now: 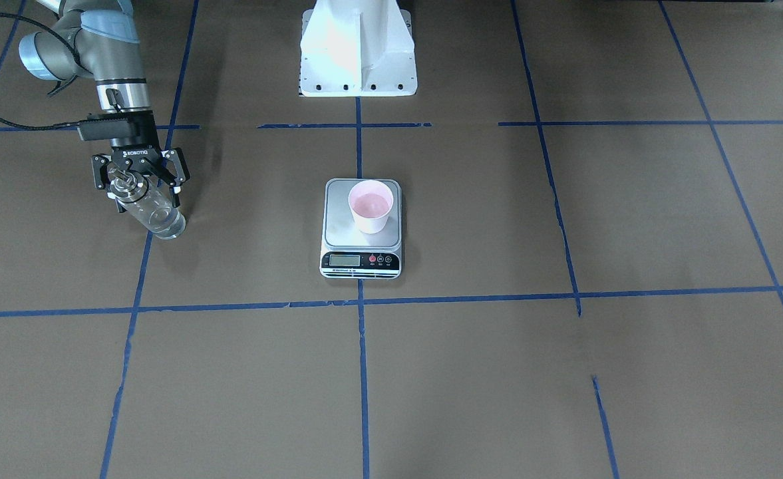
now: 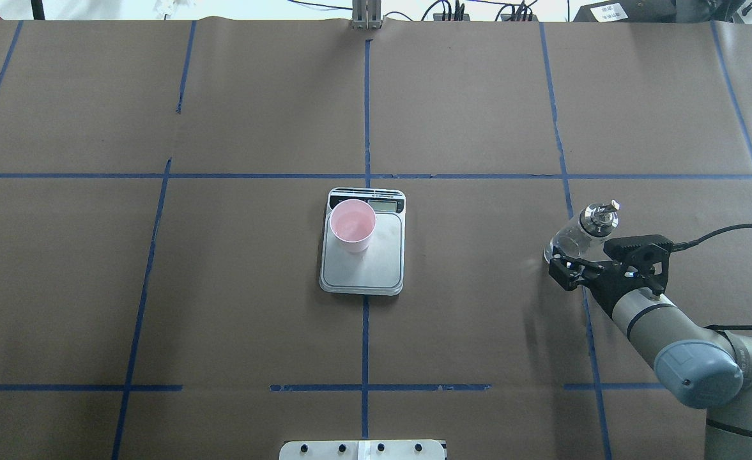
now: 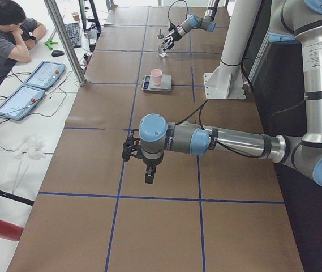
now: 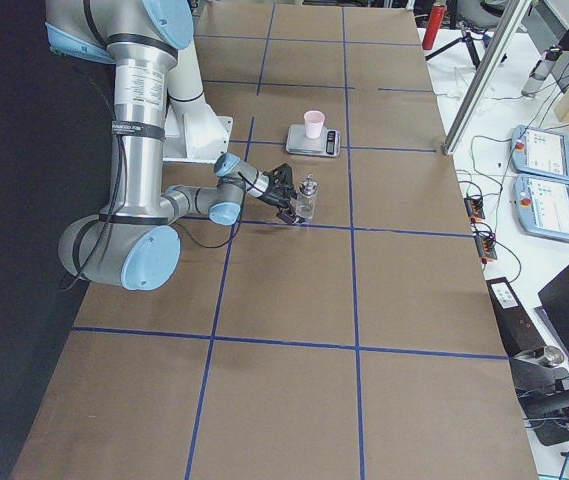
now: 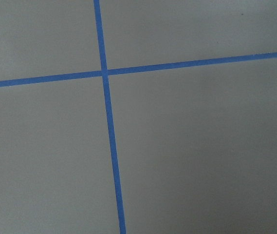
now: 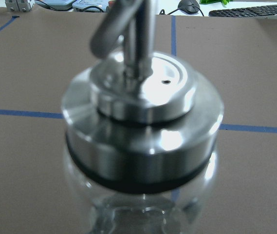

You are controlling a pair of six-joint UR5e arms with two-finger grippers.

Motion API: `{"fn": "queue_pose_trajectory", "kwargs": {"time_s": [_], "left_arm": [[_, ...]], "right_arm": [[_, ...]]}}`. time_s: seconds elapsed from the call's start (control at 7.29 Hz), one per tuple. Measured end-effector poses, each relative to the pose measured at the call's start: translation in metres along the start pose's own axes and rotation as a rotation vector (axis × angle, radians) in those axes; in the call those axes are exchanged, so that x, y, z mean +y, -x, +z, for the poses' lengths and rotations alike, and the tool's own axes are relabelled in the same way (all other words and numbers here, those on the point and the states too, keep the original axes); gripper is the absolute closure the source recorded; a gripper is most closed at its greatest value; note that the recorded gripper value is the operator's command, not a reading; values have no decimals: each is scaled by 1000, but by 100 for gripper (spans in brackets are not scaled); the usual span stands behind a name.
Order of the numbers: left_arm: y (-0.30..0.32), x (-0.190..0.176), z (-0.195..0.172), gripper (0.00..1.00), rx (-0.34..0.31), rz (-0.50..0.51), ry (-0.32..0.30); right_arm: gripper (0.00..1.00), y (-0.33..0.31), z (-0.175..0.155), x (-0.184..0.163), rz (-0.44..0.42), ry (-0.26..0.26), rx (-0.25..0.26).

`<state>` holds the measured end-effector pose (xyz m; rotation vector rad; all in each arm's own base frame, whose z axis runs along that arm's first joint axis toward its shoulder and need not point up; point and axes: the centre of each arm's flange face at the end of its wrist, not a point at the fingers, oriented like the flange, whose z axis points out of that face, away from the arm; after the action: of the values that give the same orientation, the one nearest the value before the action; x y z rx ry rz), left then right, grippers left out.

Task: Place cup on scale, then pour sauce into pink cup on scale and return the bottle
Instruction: 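Close the right gripper around the glass dispenser body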

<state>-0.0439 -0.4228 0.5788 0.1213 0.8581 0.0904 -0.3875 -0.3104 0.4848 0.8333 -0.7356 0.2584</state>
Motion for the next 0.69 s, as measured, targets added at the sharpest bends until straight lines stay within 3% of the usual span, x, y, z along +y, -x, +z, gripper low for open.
{"fn": "queue_pose_trajectory", "kwargs": {"time_s": [0.69], "left_arm": [[0,0,0,0,0,0,0]], "right_arm": [[0,11,12,2,-6,-31,17]]}}
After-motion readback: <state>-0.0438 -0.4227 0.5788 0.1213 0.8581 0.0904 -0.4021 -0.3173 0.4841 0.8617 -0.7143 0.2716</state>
